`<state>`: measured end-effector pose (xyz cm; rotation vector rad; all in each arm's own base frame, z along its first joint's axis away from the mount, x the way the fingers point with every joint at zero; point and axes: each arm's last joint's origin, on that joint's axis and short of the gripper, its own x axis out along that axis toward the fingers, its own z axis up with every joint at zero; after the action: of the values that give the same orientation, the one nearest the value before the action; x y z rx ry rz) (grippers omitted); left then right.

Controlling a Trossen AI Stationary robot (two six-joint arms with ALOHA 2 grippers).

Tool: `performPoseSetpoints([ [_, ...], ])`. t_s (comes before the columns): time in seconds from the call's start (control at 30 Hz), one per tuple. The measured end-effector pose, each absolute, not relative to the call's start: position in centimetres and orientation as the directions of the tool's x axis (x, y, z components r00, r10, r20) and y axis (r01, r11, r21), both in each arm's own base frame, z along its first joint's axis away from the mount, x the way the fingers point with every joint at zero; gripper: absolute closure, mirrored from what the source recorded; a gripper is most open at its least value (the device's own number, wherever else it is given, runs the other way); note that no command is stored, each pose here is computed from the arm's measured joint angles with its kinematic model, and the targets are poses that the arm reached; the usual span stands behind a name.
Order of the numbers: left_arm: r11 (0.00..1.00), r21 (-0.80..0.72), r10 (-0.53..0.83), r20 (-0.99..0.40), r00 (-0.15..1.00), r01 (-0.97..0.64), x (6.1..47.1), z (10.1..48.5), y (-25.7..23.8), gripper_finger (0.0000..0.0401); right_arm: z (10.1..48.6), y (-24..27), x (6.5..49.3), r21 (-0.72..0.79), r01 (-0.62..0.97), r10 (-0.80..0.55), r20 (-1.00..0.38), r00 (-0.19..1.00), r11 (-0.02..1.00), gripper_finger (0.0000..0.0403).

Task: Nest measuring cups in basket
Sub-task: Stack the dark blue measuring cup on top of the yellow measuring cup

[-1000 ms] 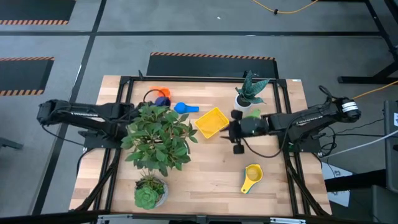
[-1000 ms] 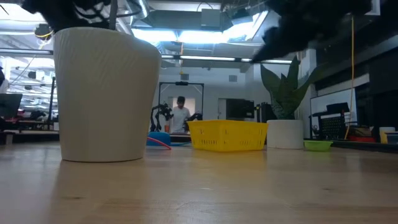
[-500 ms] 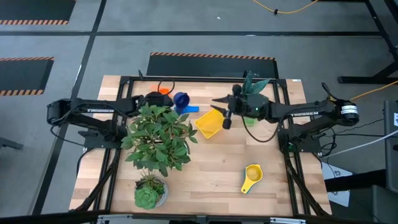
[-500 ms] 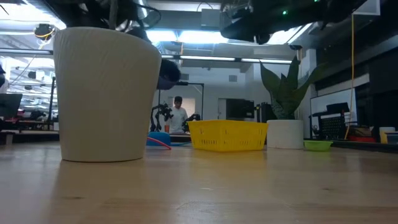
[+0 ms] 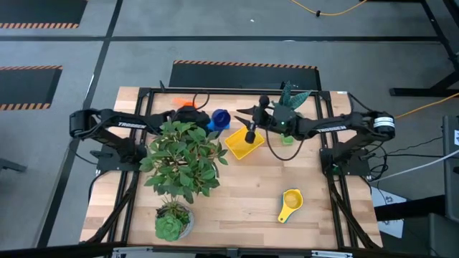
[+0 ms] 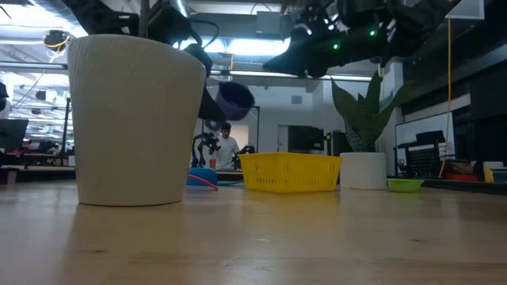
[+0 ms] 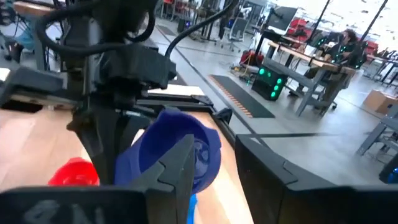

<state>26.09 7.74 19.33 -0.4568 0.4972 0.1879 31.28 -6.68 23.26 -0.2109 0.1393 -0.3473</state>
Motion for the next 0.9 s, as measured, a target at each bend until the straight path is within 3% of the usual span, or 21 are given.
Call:
performPoseSetpoints([
  [0.33, 0.891, -0.375, 0.057, -0.466, 0.883, -0.256, 26.4, 19.6, 7.4, 0.0399, 20.6, -8.2, 32.5, -0.099, 0.376, -0.385, -0.105, 0.917, 0.921, 0.0281],
  [0.53, 0.892, -0.375, 0.055, -0.463, 0.885, -0.252, 26.4, 19.7, 7.4, 0.0399, 19.4, -8.7, 32.9, -0.015, 0.323, -0.323, -0.118, 0.939, 0.946, 0.0281],
  [0.9, 0.895, -0.375, 0.053, -0.451, 0.891, -0.243, 26.5, 19.8, 7.2, 0.0399, 19.1, -9.1, 33.7, 0.020, 0.330, -0.327, -0.082, 0.941, 0.944, 0.0281],
])
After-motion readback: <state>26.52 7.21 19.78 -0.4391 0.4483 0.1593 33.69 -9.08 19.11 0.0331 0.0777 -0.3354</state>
